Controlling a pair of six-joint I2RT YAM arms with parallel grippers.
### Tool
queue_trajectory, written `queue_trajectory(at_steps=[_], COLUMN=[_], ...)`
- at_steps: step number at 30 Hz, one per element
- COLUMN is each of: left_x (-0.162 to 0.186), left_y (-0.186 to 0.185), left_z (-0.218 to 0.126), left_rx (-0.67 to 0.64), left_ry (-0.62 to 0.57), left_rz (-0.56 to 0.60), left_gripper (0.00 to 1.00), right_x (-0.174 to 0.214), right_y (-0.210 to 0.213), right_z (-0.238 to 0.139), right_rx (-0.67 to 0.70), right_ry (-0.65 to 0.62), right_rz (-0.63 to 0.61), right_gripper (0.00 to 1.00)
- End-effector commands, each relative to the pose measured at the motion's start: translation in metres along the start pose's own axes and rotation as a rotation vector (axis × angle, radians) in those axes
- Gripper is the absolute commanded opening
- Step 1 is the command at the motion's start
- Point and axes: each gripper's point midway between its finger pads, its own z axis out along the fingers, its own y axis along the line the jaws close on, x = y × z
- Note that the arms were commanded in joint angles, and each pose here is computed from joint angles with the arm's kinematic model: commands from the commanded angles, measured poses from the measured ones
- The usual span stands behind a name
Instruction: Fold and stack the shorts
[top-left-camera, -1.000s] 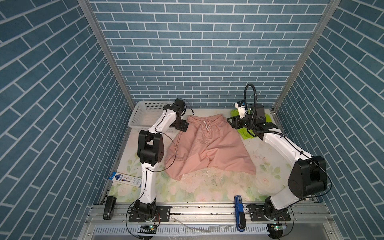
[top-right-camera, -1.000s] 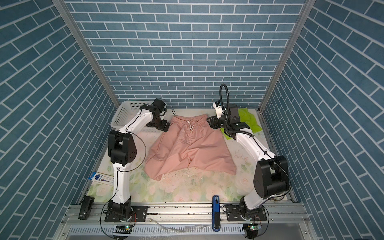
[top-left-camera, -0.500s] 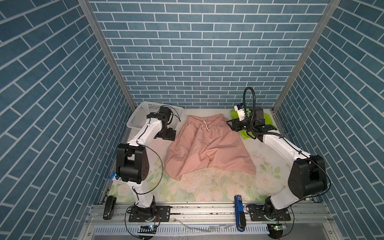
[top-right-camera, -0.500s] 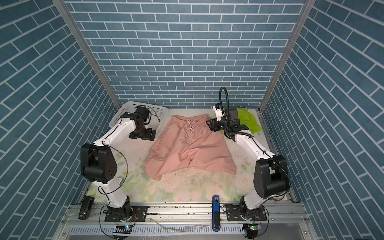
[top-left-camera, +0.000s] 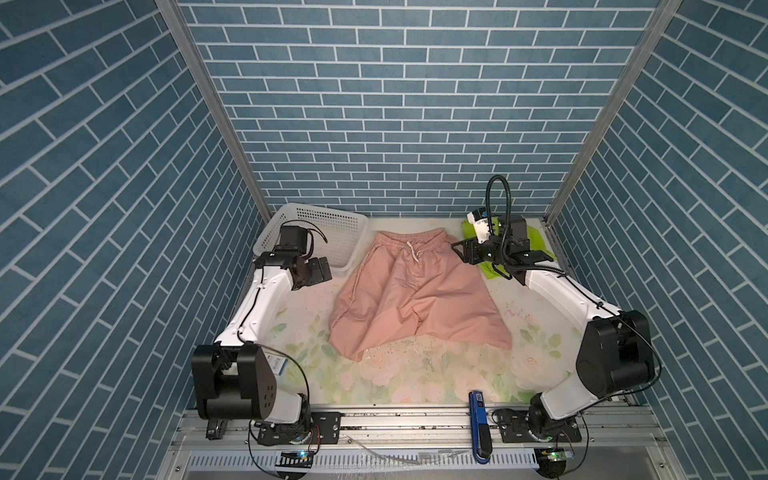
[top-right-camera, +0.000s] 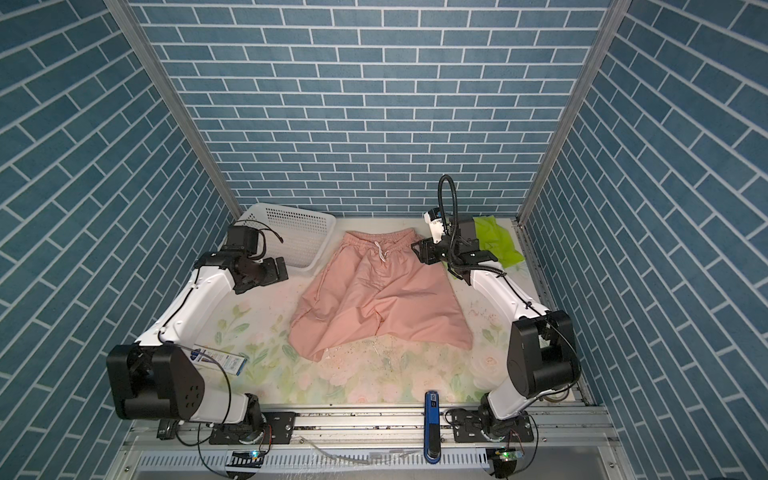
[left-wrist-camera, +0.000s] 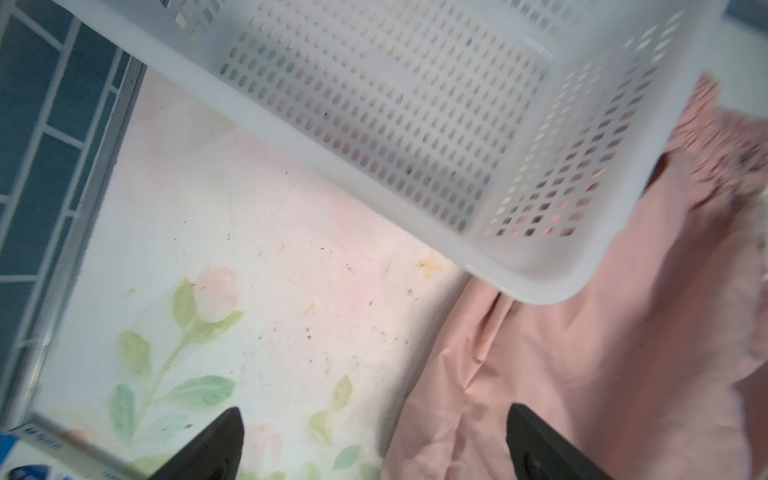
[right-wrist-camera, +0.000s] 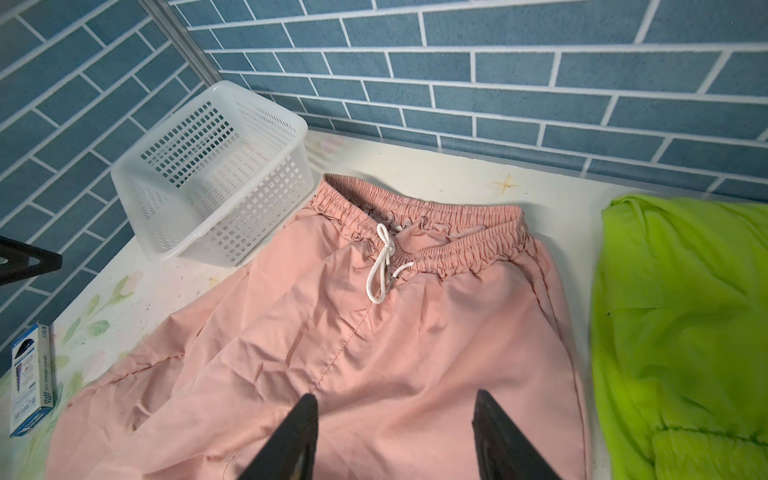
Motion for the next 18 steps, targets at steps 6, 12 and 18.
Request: queue_trajectory(at_steps=[6, 12, 18], left_x=[-0.022, -0.039, -0.043], left_y=[-0.014, -0.026, -0.015], left_z=[0.042, 0.058, 0.076], left_rx=[0.098, 0.168, 0.08], left_ry=[-0.066, -0.123, -0.103], left_rz=[-0.215, -0.281, -0.275], left_gripper=[1.0, 1.0, 1.0], right_x=[-0.002, 0.001, 0.006], right_y=[0.012, 0.017, 0.017], right_z=[0.001, 0.001, 0.003], right_rx=[-0.058, -0.076, -0.077], right_ry=[-0.025, -0.022, -0.014], right_rz=[0.014, 0.012, 0.015], right_gripper=[0.6, 0.6, 0.6])
